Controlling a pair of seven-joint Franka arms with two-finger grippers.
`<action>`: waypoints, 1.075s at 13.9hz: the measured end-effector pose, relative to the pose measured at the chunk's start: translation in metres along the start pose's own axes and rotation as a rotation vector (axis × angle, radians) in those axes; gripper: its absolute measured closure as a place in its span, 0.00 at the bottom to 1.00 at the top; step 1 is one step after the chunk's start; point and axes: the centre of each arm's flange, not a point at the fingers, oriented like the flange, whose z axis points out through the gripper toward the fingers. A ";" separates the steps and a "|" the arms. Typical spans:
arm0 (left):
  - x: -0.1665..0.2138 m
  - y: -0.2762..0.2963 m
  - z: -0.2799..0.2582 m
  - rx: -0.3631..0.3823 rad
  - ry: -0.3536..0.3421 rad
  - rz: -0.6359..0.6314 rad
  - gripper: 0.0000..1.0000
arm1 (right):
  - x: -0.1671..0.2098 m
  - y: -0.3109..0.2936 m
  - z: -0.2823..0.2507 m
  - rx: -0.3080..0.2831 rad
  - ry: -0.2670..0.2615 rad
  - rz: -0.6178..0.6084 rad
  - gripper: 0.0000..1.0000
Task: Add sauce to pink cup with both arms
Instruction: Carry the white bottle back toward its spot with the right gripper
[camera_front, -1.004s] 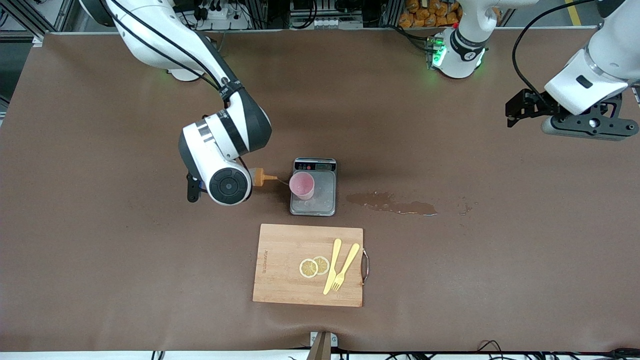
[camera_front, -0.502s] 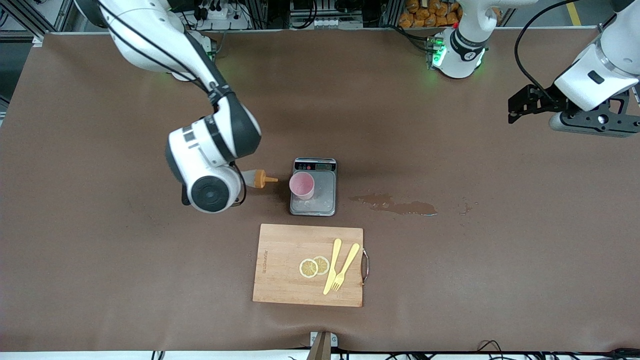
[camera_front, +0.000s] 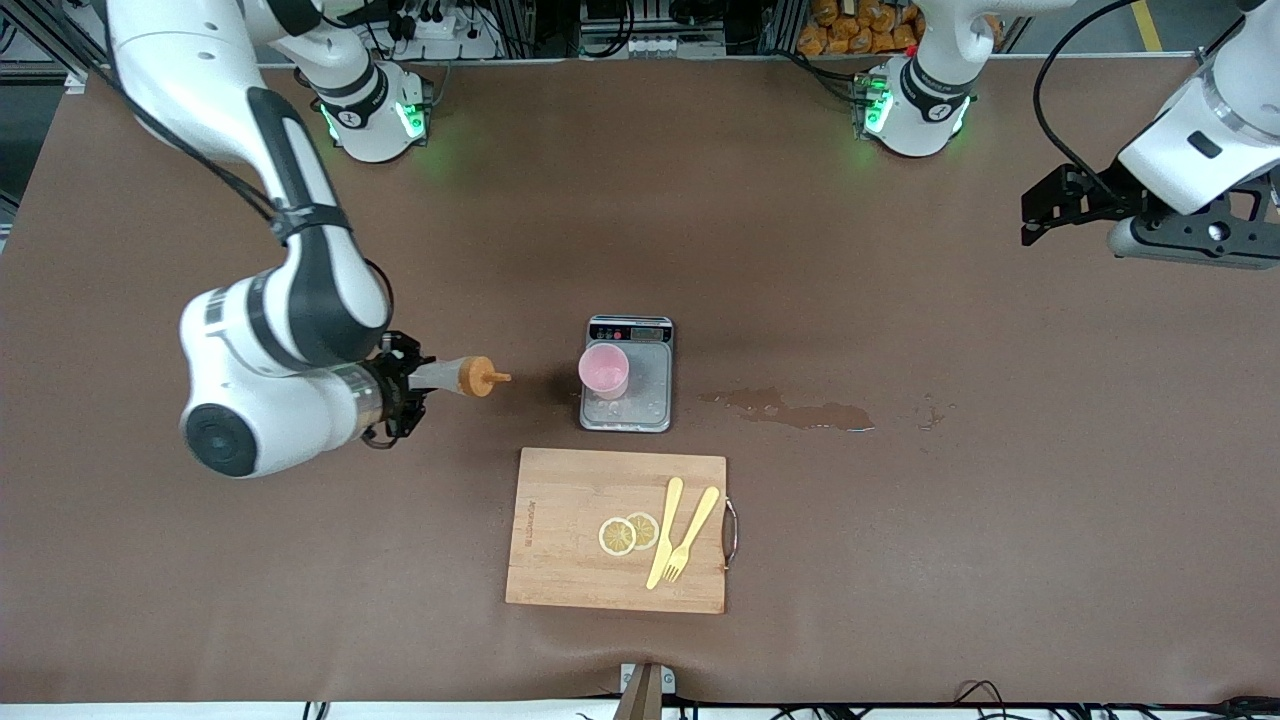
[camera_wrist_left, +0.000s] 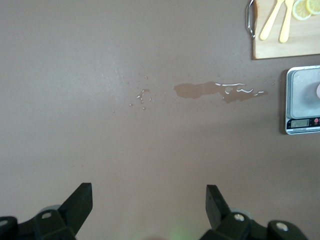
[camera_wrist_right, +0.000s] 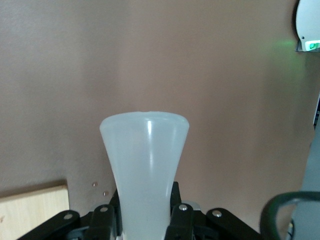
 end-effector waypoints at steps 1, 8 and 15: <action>0.000 0.000 -0.003 0.000 0.007 0.000 0.00 | 0.017 -0.001 -0.008 -0.010 -0.050 -0.023 0.63; 0.003 0.001 -0.003 0.001 0.007 0.002 0.00 | 0.154 -0.001 -0.033 -0.040 -0.348 -0.178 0.56; 0.003 0.001 -0.009 0.002 0.021 -0.054 0.00 | 0.275 -0.008 0.000 -0.014 -0.503 -0.327 0.57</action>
